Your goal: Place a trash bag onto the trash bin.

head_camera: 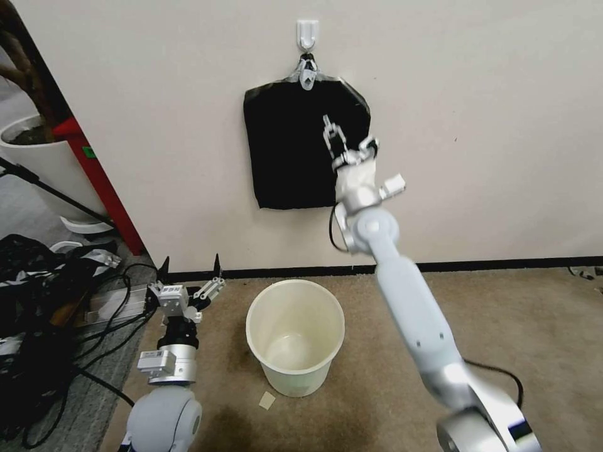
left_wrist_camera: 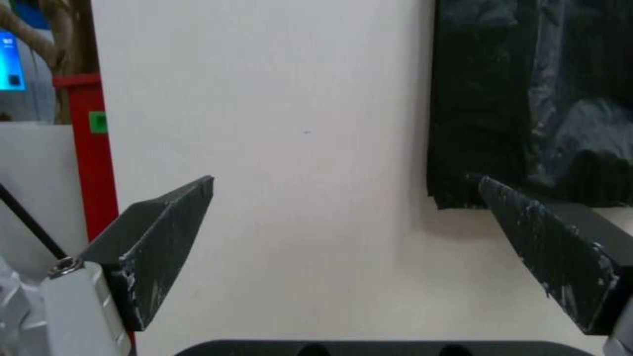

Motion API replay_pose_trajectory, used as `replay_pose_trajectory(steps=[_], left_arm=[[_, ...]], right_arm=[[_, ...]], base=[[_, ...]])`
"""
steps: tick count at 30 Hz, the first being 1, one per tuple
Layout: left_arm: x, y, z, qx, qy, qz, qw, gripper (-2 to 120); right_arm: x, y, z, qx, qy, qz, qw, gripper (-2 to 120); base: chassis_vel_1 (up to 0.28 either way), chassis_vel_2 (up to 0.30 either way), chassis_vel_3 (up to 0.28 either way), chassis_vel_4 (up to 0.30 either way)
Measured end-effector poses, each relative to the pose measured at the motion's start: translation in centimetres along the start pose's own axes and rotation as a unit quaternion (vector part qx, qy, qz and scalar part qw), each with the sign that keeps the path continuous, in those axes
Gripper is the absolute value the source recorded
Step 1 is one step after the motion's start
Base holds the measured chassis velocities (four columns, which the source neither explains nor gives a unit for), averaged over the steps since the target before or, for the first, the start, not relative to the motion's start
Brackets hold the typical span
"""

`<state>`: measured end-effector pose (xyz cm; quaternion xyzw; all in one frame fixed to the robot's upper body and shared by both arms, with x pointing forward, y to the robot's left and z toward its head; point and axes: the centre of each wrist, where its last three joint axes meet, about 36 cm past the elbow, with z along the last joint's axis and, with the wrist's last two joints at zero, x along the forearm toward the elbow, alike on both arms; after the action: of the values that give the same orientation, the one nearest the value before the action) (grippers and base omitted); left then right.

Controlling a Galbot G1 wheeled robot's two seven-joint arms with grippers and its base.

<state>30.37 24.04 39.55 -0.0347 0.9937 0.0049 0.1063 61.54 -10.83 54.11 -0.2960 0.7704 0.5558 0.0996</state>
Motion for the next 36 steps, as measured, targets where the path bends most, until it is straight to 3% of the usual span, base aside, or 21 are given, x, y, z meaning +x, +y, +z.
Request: replay_pose_trajectory(steps=[6, 16, 25, 36], left_arm=[[0.1, 0.1, 0.2, -0.004, 0.002, -0.003, 1.0, 100], [0.1, 0.0, 0.3, -0.01, 0.002, -0.003, 0.9999, 100], [0.1, -0.2, 0.7, -0.011, 0.004, -0.004, 0.9999, 100], [0.6, -0.2, 0.7, -0.019, 0.004, -0.006, 0.9998, 100]], right_arm=[[-2.0, -0.1, 0.4, 0.013, 0.026, -0.052, 0.998, 59], [-3.2, -0.6, 0.3, 0.022, 0.023, -0.059, 0.998, 96], [-2.8, -1.4, 0.8, 0.027, 0.024, -0.059, 0.998, 100], [-5.3, -0.4, 0.2, 0.027, 0.017, -0.084, 0.996, 100]], base=[[0.0, 0.0, 0.0, 0.0], [0.0, 0.0, 0.0, 0.0], [0.0, 0.0, 0.0, 0.0], [0.0, 0.0, 0.0, 0.0]])
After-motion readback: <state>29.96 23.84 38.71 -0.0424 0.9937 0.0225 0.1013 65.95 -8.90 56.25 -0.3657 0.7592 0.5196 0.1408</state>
